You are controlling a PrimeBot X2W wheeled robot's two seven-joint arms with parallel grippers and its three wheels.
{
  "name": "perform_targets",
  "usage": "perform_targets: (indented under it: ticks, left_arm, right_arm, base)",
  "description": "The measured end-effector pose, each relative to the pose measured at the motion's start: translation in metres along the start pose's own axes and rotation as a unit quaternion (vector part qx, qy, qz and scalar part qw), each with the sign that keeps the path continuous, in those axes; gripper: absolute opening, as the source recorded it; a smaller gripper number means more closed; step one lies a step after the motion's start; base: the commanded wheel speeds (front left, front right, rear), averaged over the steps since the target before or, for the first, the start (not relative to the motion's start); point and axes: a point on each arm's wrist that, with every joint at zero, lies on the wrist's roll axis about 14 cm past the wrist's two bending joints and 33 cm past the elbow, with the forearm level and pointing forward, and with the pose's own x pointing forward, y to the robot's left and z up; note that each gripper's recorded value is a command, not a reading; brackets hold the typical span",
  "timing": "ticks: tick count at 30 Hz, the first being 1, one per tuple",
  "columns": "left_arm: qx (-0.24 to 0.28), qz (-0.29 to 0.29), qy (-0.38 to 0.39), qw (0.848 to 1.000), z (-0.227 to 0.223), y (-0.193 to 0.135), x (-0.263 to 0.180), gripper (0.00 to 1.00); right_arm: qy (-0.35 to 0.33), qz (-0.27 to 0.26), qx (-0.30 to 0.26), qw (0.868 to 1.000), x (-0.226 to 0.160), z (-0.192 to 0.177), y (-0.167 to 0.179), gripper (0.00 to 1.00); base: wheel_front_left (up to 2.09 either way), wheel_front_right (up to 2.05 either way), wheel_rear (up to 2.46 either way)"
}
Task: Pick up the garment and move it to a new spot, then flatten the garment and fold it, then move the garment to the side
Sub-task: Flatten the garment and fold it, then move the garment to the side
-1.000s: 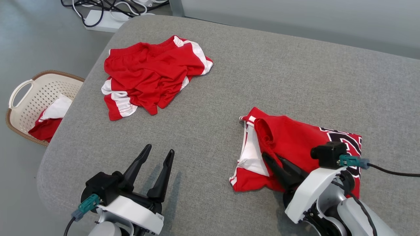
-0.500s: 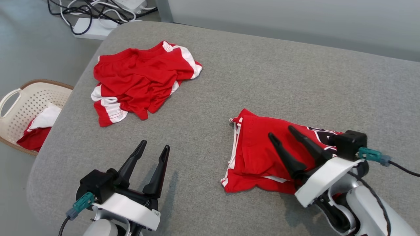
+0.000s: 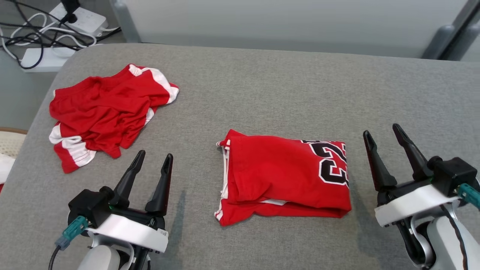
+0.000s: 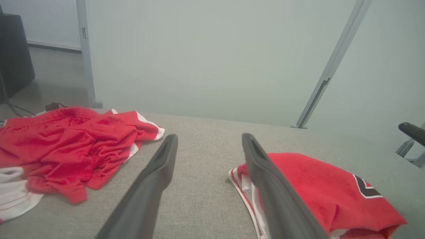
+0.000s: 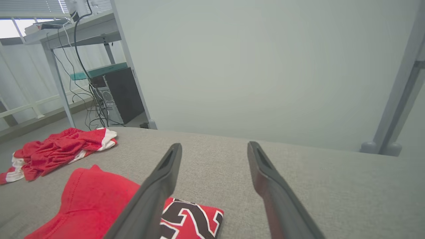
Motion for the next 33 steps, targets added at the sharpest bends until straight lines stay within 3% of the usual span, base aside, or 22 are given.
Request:
perform_targets:
  ticks: [5,15,24,33]
  left_arm:
    - [-0.002,-0.026,-0.001,1.000,-0.002,-0.019,0.009,1.00]
    - [-0.005,-0.044,0.019,0.999,-0.015,-0.033,-0.005,1.00]
    - [-0.002,-0.047,0.033,0.998,-0.022,-0.034,-0.022,1.00]
    - [0.000,-0.046,0.028,0.999,-0.019,-0.033,-0.025,1.00]
  right_arm:
    - [0.017,-0.051,-0.022,0.998,-0.034,-0.010,-0.023,1.00]
    - [0.038,-0.111,0.009,0.993,-0.096,-0.026,-0.027,1.00]
    - [0.053,-0.117,0.030,0.991,-0.127,-0.035,-0.017,1.00]
    - [0.039,-0.114,0.032,0.992,-0.125,-0.027,-0.014,1.00]
  base:
    - [0.00,0.00,0.00]
    - [0.00,0.00,0.00]
    - [0.00,0.00,0.00]
    - [0.00,0.00,0.00]
